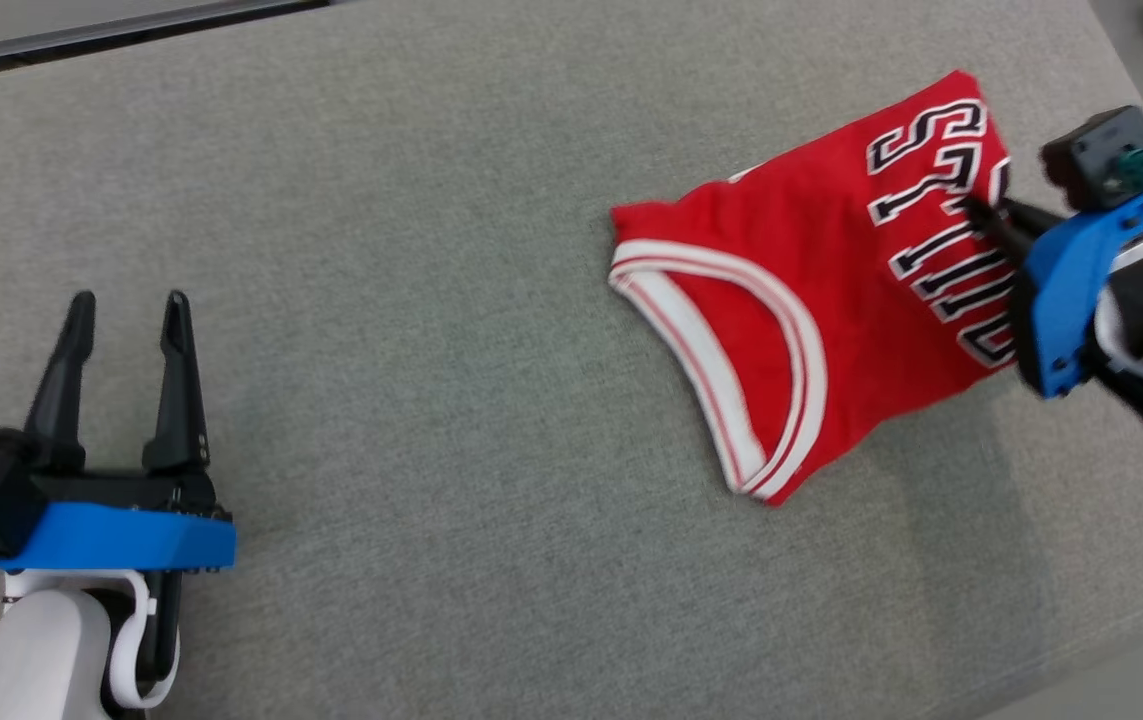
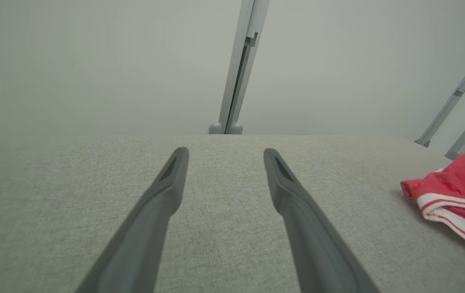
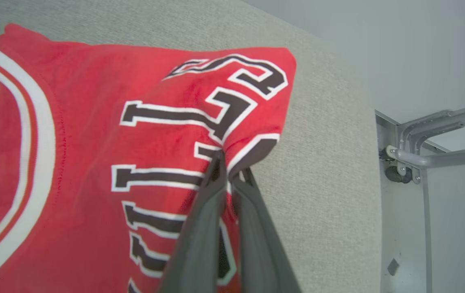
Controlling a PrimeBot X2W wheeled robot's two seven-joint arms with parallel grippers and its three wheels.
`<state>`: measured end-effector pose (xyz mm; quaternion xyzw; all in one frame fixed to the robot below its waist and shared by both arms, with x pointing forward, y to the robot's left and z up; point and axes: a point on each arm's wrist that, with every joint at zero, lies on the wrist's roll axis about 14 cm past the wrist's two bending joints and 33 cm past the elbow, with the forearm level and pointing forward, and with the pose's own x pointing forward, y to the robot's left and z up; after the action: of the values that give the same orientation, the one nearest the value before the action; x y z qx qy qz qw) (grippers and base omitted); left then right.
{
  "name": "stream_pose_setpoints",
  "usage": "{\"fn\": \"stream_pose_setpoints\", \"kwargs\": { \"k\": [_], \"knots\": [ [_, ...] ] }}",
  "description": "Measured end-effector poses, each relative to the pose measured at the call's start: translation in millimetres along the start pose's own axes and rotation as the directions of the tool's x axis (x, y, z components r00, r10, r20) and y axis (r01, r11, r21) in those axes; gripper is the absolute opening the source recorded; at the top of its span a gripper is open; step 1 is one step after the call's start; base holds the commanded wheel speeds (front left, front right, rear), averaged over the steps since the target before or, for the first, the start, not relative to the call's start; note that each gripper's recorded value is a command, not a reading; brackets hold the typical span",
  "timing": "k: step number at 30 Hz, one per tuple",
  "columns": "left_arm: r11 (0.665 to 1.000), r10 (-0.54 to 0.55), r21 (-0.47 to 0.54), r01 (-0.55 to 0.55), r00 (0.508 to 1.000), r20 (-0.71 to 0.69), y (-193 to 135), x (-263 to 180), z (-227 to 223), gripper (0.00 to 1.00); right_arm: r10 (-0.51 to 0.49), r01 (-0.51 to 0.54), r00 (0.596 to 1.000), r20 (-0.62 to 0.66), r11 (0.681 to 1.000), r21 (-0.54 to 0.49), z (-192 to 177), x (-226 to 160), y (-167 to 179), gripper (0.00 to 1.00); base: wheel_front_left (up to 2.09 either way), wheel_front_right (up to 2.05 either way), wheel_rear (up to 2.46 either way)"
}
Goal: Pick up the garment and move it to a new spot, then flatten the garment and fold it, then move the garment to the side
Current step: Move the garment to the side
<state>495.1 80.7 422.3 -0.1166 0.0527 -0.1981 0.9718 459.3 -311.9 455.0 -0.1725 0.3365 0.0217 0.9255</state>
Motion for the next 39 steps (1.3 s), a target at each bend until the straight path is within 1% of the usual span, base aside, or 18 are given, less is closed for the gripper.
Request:
{"fn": "stream_pose_setpoints", "kwargs": {
  "k": [2,6,10,14,17,22,23,24,30,33,36,38,39],
  "knots": [
    [0.999,-0.033,0.0,0.033,0.999,-0.013,-5.7,13.1,-6.8,1.0,-0.066,0.066,0.998,0.003,0.998,-0.003,-5.5,-0.7,-29.8,0.0,0.0,0.0,0.0],
    [0.996,-0.087,0.001,0.087,0.996,-0.031,-14.6,34.7,-18.7,1.0,-0.172,0.172,0.985,0.008,0.981,-0.092,-17.6,-2.4,-75.0,0.0,0.0,0.0,0.0],
    [0.992,-0.124,0.002,0.125,0.991,-0.058,-19.8,47.0,-30.7,1.0,-0.262,0.263,0.965,0.026,0.96,-0.099,-24.5,-5.2,-112.5,0.0,0.0,0.0,0.0],
    [0.989,-0.143,0.014,0.145,0.987,-0.079,-20.1,54.3,-38.0,1.0,-0.286,0.294,0.955,0.074,0.945,-0.143,-17.1,-3.6,-126.7,0.0,0.0,0.0,0.0],
    [0.989,-0.147,0.022,0.149,0.986,-0.081,-20.1,56.1,-37.1,1.0,-0.326,0.332,0.943,0.071,0.936,-0.12,-19.3,-5.5,-141.1,0.0,0.0,0.0,0.0],
    [0.989,-0.14,0.03,0.143,0.987,-0.083,-17.6,53.4,-33.3,1.0,-0.34,0.343,0.939,0.051,0.935,-0.092,-30.6,-0.6,-142.9,0.0,0.0,0.0,0.0],
    [0.99,-0.136,0.035,0.14,0.987,-0.082,-16.2,52.1,-31.1,1.0,-0.342,0.345,0.939,0.048,0.935,-0.087,-31.9,-0.3,-143.3,0.42,0.0,0.0,0.0],
    [0.99,-0.133,0.039,0.136,0.988,-0.081,-15.1,50.7,-29.2,1.0,-0.343,0.346,0.938,0.049,0.934,-0.083,-32.4,-0.1,-143.2,1.0,0.0,0.0,0.0],
    [0.995,-0.09,0.044,0.092,0.995,-0.049,-10.3,31.8,-7.8,1.0,-0.343,0.352,0.931,0.124,0.935,-0.053,-16.0,-6.4,-141.1,1.0,0.0,0.0,0.0],
    [0.997,-0.058,0.046,0.058,0.998,-0.015,-9.6,12.3,9.7,1.0,-0.335,0.339,0.915,0.227,0.941,0.021,4.9,-17.2,-134.9,1.0,0.0,0.0,0.0],
    [0.999,-0.006,0.048,0.005,1.0,0.024,-7.0,-15.7,30.0,1.0,-0.303,0.285,0.888,0.345,0.953,0.104,25.0,-31.2,-115.0,1.0,0.0,0.0,0.0],
    [0.998,0.027,0.05,-0.029,0.999,0.042,-6.6,-35.7,39.3,1.0,-0.279,0.229,0.861,0.425,0.959,0.165,37.0,-42.4,-97.4,1.0,0.0,0.0,0.0],
    [0.998,0.045,0.044,-0.047,0.998,0.049,-7.7,-45.6,42.4,1.0,-0.258,0.194,0.855,0.45,0.963,0.185,38.7,-46.8,-84.6,1.0,0.0,0.0,0.0]
  ]
}}
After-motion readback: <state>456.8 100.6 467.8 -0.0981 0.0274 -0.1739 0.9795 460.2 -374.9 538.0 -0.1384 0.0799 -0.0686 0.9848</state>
